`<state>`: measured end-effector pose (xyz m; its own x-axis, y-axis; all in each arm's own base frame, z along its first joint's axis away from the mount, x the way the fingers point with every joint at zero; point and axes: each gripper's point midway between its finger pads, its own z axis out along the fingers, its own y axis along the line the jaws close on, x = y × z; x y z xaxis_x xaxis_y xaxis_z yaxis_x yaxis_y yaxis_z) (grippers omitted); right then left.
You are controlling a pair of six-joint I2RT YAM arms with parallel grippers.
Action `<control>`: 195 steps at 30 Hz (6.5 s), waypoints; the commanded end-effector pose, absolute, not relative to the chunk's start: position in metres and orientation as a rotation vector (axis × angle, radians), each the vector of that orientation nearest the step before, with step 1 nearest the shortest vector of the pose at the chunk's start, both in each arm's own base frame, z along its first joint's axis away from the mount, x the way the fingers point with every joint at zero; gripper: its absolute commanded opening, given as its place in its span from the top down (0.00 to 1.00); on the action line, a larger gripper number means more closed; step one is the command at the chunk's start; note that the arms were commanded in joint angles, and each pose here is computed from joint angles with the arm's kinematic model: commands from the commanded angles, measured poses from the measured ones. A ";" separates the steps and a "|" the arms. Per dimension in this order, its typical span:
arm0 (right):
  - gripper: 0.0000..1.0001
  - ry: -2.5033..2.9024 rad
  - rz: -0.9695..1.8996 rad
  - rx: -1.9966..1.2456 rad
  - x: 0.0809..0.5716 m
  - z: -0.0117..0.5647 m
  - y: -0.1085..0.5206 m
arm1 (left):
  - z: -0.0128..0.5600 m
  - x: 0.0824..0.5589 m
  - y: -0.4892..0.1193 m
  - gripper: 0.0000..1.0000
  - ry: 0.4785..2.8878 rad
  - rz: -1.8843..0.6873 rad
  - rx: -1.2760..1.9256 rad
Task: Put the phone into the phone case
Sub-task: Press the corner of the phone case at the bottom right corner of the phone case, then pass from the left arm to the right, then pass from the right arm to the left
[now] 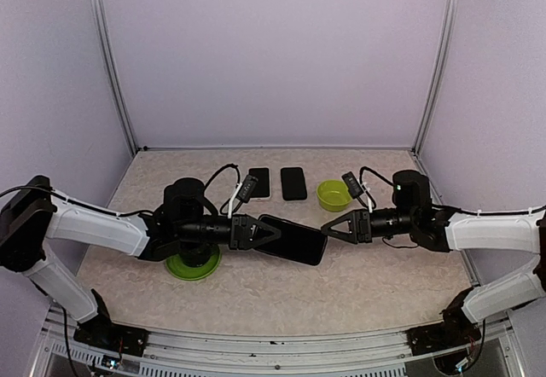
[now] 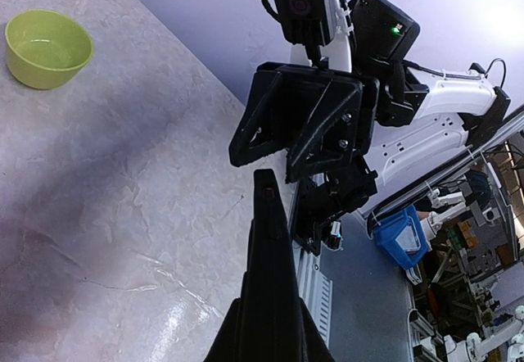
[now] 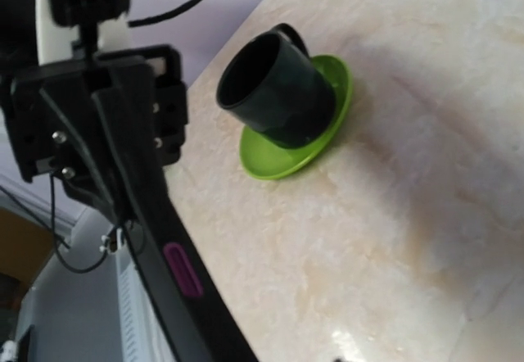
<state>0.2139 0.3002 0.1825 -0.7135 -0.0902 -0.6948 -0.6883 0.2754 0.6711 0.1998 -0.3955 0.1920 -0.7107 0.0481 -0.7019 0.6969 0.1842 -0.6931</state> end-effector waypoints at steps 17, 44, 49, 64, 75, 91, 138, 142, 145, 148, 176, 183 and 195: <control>1.00 1.885 1.645 -0.872 0.184 0.221 0.304 | 0.215 0.211 -0.404 1.00 1.820 -1.538 0.739; 0.63 1.851 1.644 -0.771 0.194 0.240 0.272 | 0.204 0.218 -0.402 1.00 1.866 -1.482 0.720; 0.53 1.953 1.542 -0.716 0.210 0.213 0.272 | 0.207 0.216 -0.401 1.00 1.849 -1.499 0.722; 0.60 2.123 1.396 -0.767 0.216 0.161 0.301 | 0.207 0.218 -0.402 1.00 1.853 -1.496 0.705; 0.97 2.121 1.372 -0.750 0.223 0.163 0.308 | 0.202 0.219 -0.402 1.00 1.868 -1.491 0.700; 1.00 2.098 1.361 -0.838 0.210 0.179 0.303 | 0.180 0.250 -0.391 1.00 1.993 -1.235 0.556; 1.00 1.891 1.505 -1.541 0.116 0.167 0.349 | 0.200 0.155 -0.432 0.93 1.871 -1.280 1.320; 1.00 1.844 1.438 -1.488 0.125 0.180 0.349 | 0.205 0.161 -0.427 0.51 1.874 -1.261 1.267; 1.00 1.818 1.407 -1.392 0.138 0.194 0.345 | 0.219 0.174 -0.421 0.28 1.844 -1.242 1.180; 1.00 1.789 1.390 -1.277 0.151 0.208 0.337 | 0.237 0.192 -0.409 0.16 1.824 -1.231 1.048; 1.00 1.563 1.473 -0.602 0.206 0.302 0.308 | 0.235 0.213 -0.420 0.06 1.846 -1.448 0.811; 1.00 1.582 1.480 -0.617 0.207 0.295 0.312 | 0.237 0.205 -0.430 0.18 1.816 -1.548 0.835; 1.00 1.585 1.477 -0.629 0.210 0.285 0.316 | 0.235 0.196 -0.444 0.75 1.798 -1.661 0.866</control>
<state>0.2111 0.3175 0.2632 -0.5711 0.1354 -0.8096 -0.7797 0.2188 0.5867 0.1994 -0.4343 0.2134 -0.6750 0.1195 -0.7281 0.7378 0.1078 -0.6664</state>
